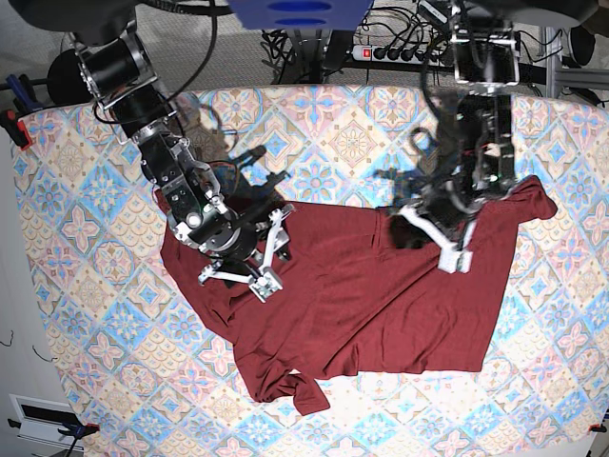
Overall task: Layout the t-shirt on the table in an organized manner, then fold the t-shirt properly
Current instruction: 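Release the shirt and move both grippers onto its body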
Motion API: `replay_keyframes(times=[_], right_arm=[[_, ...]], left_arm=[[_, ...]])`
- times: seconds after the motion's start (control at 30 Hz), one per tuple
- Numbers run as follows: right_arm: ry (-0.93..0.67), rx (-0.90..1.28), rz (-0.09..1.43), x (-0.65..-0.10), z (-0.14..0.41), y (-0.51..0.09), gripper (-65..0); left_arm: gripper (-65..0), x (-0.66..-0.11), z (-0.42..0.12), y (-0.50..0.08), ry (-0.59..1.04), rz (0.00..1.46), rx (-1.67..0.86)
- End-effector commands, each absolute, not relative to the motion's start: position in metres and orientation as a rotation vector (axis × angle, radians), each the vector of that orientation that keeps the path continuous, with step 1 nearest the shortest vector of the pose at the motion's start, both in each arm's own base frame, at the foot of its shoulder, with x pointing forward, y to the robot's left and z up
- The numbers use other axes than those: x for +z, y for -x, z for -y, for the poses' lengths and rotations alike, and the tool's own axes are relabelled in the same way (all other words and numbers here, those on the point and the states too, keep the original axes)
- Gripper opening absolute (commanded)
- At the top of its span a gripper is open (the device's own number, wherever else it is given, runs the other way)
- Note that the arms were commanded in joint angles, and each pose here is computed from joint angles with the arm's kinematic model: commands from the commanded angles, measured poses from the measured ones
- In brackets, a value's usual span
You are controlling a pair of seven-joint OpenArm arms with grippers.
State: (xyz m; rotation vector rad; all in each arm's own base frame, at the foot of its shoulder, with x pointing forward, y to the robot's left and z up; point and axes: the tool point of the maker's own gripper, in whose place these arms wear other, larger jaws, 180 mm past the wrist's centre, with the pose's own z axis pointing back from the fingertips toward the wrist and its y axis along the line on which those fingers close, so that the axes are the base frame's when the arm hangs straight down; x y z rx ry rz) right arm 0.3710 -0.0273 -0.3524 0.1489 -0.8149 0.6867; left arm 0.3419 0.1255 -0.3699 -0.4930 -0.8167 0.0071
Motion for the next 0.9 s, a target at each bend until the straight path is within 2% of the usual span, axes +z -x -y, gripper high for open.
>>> replay_keyframes(times=[0.0,0.07,0.13,0.3,0.47,0.53,0.63,0.67,0.87], right_arm=[[-0.159,0.684,0.881,-0.332,0.023,-0.383,-34.7],[-0.159,0.684,0.881,-0.332,0.023,-0.383,-34.7],[-0.159,0.684,0.881,-0.332,0.023,-0.383,-34.7],[-0.160,0.685,0.879,-0.333,0.022,-0.382,-34.7],[-0.161,0.686,0.878,-0.333,0.022,-0.382,-34.7],[-0.161,0.686,0.878,-0.333,0.022,-0.382,-34.7],[-0.161,0.688,0.877,-0.334,0.022,-0.382,-34.7],[-0.161,0.688,0.877,-0.334,0.022,-0.382,-34.7],[-0.182,0.736,0.839,-0.348,0.008,-0.364,-34.7]], left_arm=[[-37.3,-0.357,-0.130,-0.351,0.490,0.864,0.001],[-28.4,-0.357,-0.128,-0.352,0.494,0.863,0.002],[-24.4,-0.364,-0.120,-0.349,0.506,0.838,-0.006],[-25.3,-0.397,-0.111,-0.348,0.521,0.740,0.002],[-26.4,-0.399,-0.097,-0.351,0.544,0.726,-0.008],[-35.8,-0.402,-0.097,-0.350,0.542,0.718,-0.005],[-63.0,-0.406,-0.102,-0.350,0.525,0.710,-0.001],[-65.0,-0.409,-0.105,-0.349,0.507,0.704,-0.009],[-65.0,-0.414,-0.118,-0.347,0.440,0.692,-0.018]])
